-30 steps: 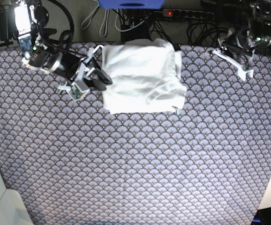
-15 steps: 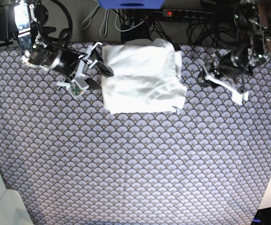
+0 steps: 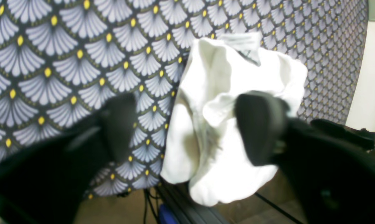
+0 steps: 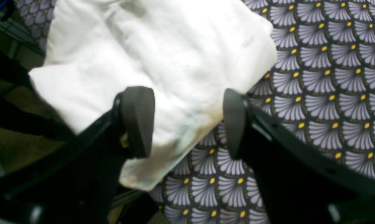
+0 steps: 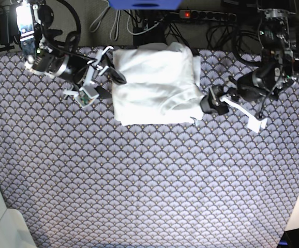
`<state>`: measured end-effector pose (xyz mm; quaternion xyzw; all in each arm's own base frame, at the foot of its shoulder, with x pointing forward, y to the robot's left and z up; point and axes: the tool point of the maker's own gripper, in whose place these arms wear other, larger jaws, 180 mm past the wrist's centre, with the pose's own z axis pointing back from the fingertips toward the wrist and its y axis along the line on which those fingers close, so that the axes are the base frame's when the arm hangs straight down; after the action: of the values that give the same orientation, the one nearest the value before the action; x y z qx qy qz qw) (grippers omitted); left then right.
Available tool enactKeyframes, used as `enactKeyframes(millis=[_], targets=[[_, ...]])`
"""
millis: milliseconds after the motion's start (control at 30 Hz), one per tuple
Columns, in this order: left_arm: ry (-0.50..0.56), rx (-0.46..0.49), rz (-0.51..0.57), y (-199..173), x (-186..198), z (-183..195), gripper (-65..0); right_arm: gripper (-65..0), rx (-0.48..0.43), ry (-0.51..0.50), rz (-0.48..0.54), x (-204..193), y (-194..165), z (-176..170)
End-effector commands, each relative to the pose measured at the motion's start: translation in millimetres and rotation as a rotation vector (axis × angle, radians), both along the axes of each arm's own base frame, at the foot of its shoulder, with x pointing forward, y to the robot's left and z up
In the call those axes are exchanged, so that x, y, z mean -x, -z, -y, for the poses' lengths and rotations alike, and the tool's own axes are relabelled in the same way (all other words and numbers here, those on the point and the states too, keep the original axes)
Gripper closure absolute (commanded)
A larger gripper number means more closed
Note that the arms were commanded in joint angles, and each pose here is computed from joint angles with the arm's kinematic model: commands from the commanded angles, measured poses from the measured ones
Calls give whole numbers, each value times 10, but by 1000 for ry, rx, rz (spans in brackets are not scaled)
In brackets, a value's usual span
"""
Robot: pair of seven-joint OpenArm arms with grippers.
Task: Fold the T-shirt properly
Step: 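Move the left gripper to the bundle's side and grasp its edge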
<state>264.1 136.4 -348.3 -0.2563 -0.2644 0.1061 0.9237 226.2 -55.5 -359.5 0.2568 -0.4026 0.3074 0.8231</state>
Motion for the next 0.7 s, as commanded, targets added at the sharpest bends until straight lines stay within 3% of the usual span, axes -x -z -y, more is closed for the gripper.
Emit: enactKeyframes(millis=[0, 167, 500, 667], targets=[[58, 5, 49, -103, -41, 74, -583, -362, -30, -6, 37, -43, -114, -23], [137, 10, 89, -34, -81, 211, -590, -362, -30, -6, 38, -48, -118, -23], [93, 29, -18, 376, -99, 297, -590, -362, -29, -7, 38, -48, -117, -19], [162, 44, -66, 516, -52, 528, -590, -362, -28, -6, 37, -47, -112, -17]])
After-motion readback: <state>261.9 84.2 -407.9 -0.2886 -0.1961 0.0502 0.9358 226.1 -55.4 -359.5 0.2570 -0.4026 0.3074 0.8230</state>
